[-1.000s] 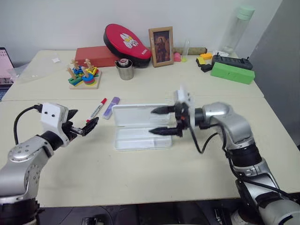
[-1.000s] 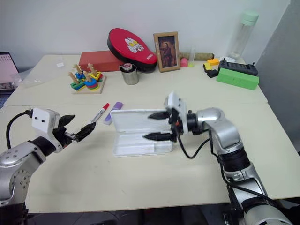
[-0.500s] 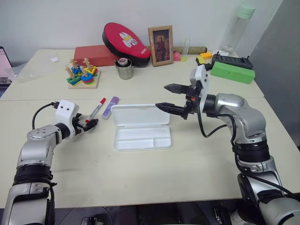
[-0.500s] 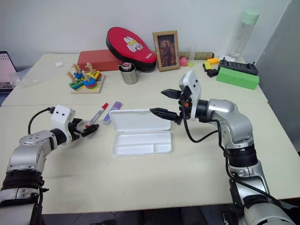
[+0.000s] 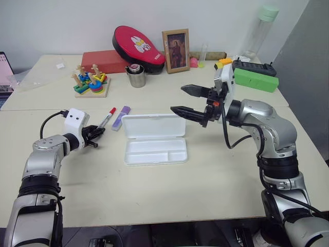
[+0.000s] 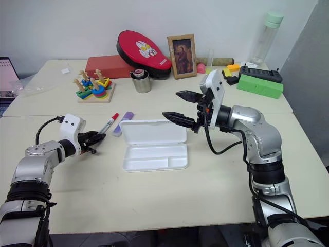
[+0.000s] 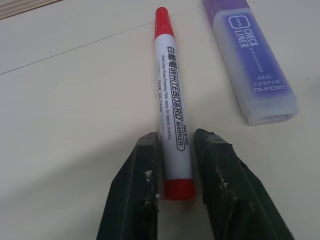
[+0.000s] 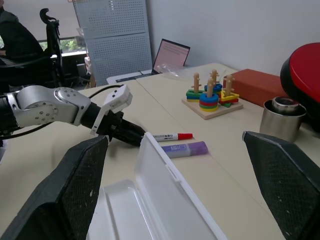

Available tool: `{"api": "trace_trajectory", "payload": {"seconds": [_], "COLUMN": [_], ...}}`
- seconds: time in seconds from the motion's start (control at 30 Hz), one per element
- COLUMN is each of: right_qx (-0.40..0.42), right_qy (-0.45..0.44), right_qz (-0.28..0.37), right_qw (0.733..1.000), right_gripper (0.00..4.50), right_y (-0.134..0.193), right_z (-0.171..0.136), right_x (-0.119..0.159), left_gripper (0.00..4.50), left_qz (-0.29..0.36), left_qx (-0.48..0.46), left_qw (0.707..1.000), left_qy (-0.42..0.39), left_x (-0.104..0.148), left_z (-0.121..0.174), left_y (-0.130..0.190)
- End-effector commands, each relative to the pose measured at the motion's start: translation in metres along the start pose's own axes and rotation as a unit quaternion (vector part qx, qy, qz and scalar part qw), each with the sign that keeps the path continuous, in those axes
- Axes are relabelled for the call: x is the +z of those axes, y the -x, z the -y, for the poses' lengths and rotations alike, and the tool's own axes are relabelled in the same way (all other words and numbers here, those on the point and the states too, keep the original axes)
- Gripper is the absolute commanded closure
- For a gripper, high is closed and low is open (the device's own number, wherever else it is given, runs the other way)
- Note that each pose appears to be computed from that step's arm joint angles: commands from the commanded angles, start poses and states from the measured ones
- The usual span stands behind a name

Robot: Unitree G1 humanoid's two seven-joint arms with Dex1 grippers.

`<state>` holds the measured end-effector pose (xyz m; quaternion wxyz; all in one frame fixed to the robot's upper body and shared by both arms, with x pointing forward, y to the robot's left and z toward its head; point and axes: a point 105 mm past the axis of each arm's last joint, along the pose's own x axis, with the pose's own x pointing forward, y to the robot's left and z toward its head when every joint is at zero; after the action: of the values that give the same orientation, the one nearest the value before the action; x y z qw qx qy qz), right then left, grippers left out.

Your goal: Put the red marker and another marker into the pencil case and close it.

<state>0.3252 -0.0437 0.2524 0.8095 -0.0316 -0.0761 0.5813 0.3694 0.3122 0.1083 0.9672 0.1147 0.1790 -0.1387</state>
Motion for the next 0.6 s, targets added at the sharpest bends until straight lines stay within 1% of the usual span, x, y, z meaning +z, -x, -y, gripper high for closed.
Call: {"api": "trace_trajectory", "payload": {"seconds": [0.03, 0.13, 0.2, 0.23, 0.3, 0.33, 0.37, 0.4, 0.47, 0.53, 0.6], "right_qx": [0.021, 0.024, 0.025, 0.024, 0.032, 0.035, 0.043, 0.052, 0.074, 0.083, 0.079], "right_qy": [0.025, 0.024, 0.025, 0.026, 0.023, 0.021, 0.017, 0.013, 0.014, 0.017, 0.02], "right_qz": [0.033, 0.037, 0.042, 0.044, 0.055, 0.058, 0.066, 0.07, 0.062, 0.045, 0.032], "right_qw": [0.999, 0.999, 0.999, 0.998, 0.998, 0.997, 0.997, 0.996, 0.995, 0.995, 0.996], "right_gripper": [0.0, 0.0, 0.0, 0.0, 0.0, 0.0, 0.0, 0.0, 0.0, 0.0, 0.0], "right_y": [0.001, 0.002, 0.002, 0.003, 0.006, 0.008, 0.011, 0.016, 0.025, 0.031, 0.034], "right_z": [-0.007, -0.007, -0.007, -0.006, -0.007, -0.008, -0.01, -0.012, -0.019, -0.022, -0.021], "right_x": [0.024, 0.026, 0.03, 0.031, 0.037, 0.039, 0.045, 0.048, 0.049, 0.045, 0.041], "left_gripper": [4.04, 4.04, 4.04, 4.04, 4.04, 4.04, 4.04, 4.04, 4.04, 4.04, 4.04], "left_qz": [-0.023, -0.018, -0.008, 0.008, 0.109, 0.141, 0.186, 0.223, 0.273, 0.287, 0.277], "left_qx": [0.054, 0.068, 0.09, 0.11, 0.156, 0.169, 0.146, 0.109, 0.012, -0.079, -0.167], "left_qw": [0.998, 0.997, 0.996, 0.994, 0.981, 0.975, 0.971, 0.969, 0.96, 0.947, 0.93], "left_qy": [0.018, 0.024, 0.022, 0.023, 0.023, 0.023, 0.014, -0.009, -0.063, -0.12, -0.172], "left_x": [-0.022, -0.025, -0.024, -0.019, 0.022, 0.035, 0.059, 0.082, 0.118, 0.135, 0.143], "left_z": [-0.016, -0.02, -0.026, -0.033, -0.05, -0.055, -0.049, -0.036, -0.002, 0.031, 0.061], "left_y": [0.006, 0.007, 0.009, 0.011, 0.021, 0.025, 0.03, 0.034, 0.044, 0.055, 0.067]}}
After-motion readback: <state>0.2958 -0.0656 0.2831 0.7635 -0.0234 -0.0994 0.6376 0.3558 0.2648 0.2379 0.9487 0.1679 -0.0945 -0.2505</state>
